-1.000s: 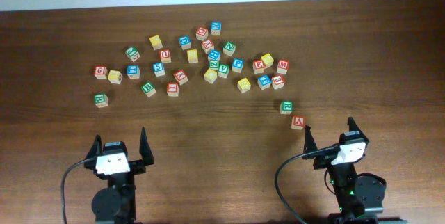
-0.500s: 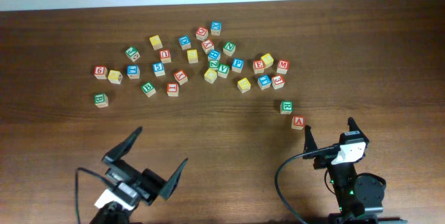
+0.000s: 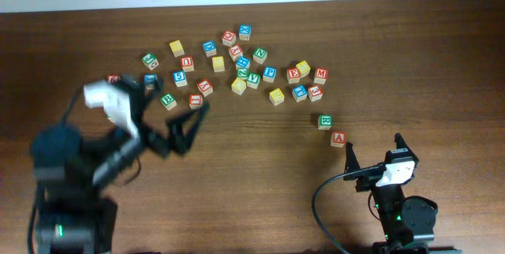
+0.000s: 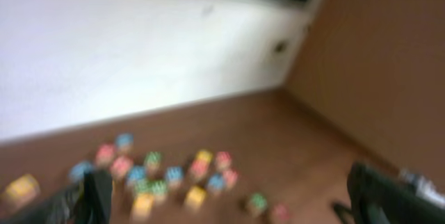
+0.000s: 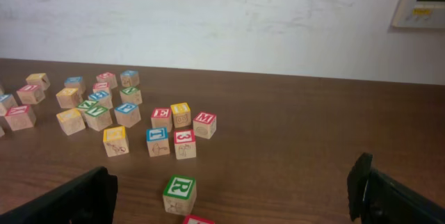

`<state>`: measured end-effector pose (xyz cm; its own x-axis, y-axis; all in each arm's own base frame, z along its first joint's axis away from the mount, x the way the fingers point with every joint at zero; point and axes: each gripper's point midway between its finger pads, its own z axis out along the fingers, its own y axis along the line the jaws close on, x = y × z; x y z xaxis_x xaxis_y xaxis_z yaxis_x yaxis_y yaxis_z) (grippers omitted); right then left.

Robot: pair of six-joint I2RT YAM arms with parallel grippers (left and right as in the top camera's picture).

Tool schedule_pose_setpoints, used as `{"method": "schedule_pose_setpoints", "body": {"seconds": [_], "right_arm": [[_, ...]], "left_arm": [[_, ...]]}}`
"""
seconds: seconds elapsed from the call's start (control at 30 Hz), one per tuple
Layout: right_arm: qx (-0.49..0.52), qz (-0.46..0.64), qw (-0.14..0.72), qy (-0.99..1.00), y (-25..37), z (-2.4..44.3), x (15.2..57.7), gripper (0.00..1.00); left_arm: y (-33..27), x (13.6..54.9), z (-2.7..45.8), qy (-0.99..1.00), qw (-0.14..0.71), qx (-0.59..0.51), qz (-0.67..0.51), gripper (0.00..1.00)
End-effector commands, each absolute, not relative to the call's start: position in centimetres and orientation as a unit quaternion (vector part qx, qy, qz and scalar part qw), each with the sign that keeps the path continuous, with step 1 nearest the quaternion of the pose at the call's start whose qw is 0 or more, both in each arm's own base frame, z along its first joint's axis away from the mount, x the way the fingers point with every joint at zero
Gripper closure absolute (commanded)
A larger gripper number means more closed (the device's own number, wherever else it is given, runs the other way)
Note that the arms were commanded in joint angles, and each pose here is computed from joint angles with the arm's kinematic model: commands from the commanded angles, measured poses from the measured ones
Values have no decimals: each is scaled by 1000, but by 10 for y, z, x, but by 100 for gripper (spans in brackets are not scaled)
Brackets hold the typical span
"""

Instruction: Spell out RSS

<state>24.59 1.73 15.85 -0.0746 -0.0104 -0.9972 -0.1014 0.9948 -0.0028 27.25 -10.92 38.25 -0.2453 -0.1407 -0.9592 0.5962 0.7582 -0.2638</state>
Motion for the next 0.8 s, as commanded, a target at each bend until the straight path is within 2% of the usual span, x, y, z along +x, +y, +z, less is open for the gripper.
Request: {"method": "schedule_pose_setpoints", "body": {"seconds": [0.0, 0.1, 0.2, 0.43, 0.6, 0.77], "right_arm": [[-33, 31, 677, 734, 15, 155, 246, 2], [-33, 31, 677, 734, 15, 155, 246, 2], [-33, 31, 677, 734, 15, 155, 246, 2], [-33, 31, 677, 735, 15, 155, 246, 2], [-33, 31, 677, 735, 15, 155, 246, 2], [-33, 31, 677, 735, 15, 155, 246, 2]], "left_arm": [[-94, 323, 361, 773, 562, 120, -267, 1], [-82, 350, 329, 807, 532, 85, -243, 1], [-39, 363, 286, 860, 491, -2, -136, 1], [-30, 351, 258, 891, 440, -24, -111, 1], [51, 336, 241, 893, 410, -182, -30, 1], [60, 317, 223, 909, 363, -204, -21, 1]]}}
